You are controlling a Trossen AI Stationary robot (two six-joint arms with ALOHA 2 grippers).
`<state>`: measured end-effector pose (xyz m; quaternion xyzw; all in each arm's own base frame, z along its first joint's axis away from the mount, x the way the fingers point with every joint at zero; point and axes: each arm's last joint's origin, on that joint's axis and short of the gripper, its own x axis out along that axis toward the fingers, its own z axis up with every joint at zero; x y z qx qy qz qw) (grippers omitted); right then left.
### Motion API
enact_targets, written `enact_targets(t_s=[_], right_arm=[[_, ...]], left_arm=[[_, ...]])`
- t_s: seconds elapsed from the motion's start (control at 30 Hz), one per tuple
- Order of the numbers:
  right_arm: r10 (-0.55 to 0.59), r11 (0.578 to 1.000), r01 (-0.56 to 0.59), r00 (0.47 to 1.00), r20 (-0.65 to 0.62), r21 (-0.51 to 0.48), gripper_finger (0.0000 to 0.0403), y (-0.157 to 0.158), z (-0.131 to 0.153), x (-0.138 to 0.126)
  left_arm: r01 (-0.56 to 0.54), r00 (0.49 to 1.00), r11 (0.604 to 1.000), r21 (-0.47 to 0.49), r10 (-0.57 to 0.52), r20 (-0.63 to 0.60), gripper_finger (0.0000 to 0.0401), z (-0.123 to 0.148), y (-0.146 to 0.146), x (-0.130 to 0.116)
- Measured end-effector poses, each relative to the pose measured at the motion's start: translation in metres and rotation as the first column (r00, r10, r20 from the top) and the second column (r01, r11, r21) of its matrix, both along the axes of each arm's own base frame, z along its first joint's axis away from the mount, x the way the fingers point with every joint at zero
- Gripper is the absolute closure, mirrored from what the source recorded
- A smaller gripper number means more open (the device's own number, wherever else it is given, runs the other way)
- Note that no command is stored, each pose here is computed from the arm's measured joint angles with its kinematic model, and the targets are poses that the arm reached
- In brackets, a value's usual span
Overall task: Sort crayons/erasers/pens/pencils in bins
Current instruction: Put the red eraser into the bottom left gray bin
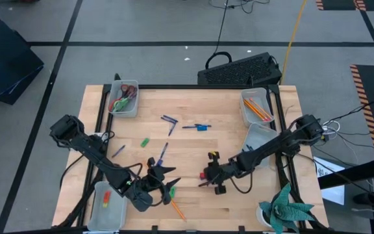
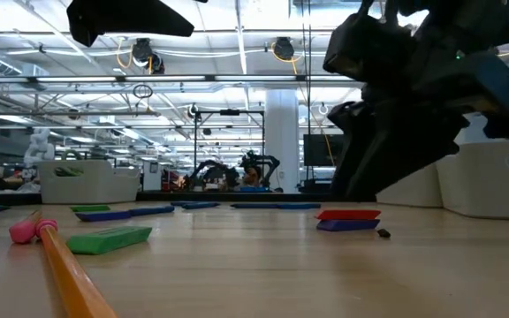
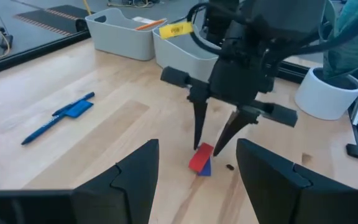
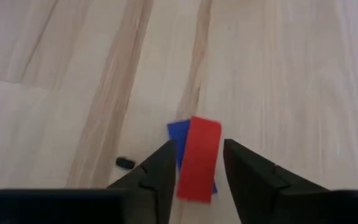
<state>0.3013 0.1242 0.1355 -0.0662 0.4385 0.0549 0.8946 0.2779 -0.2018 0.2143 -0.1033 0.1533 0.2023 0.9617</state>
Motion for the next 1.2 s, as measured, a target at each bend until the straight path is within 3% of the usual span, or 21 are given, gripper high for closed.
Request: enact_targets(t_s=[0.17, 0.33, 0.6, 0.9, 1.07, 1.2], right_arm=[[0.005, 1.0, -0.005, 0.999, 0.032, 0.0, 0.0234, 0.0, -0.006, 0.006], [-0.018, 0.999, 0.017, 1.0, 0.009, 0.029, 0.0231, -0.005, -0.015, 0.01], [-0.039, 0.995, 0.041, 0.999, -0.024, 0.092, 0.0272, -0.012, -0.02, 0.014], [-0.054, 0.992, 0.056, 0.998, -0.022, 0.109, 0.0349, -0.013, -0.018, 0.014], [-0.061, 0.993, 0.058, 0.998, 0.026, 0.108, 0.0351, -0.015, -0.002, 0.013], [-0.008, 0.995, -0.003, 0.994, 0.111, 0.098, 0.0346, -0.014, 0.022, 0.009]], left_arm=[[-0.008, 1.0, 1.0, -0.021, 0.008, 0.009, 0.0185, 0.0, 0.0, 0.0], [-0.02, 0.999, 0.999, -0.041, 0.022, 0.028, 0.0185, 0.001, 0.0, 0.0], [-0.022, 0.998, 0.997, -0.068, 0.026, 0.058, 0.0185, -0.004, -0.004, 0.006], [-0.008, 0.995, 0.998, -0.063, 0.015, 0.099, 0.0185, -0.025, -0.012, 0.023], [0.038, 0.989, 0.999, -0.004, -0.037, 0.14, 0.0185, -0.029, -0.02, 0.029], [0.033, 0.989, 0.999, 0.003, -0.033, 0.143, 0.0185, -0.029, -0.02, 0.029]])
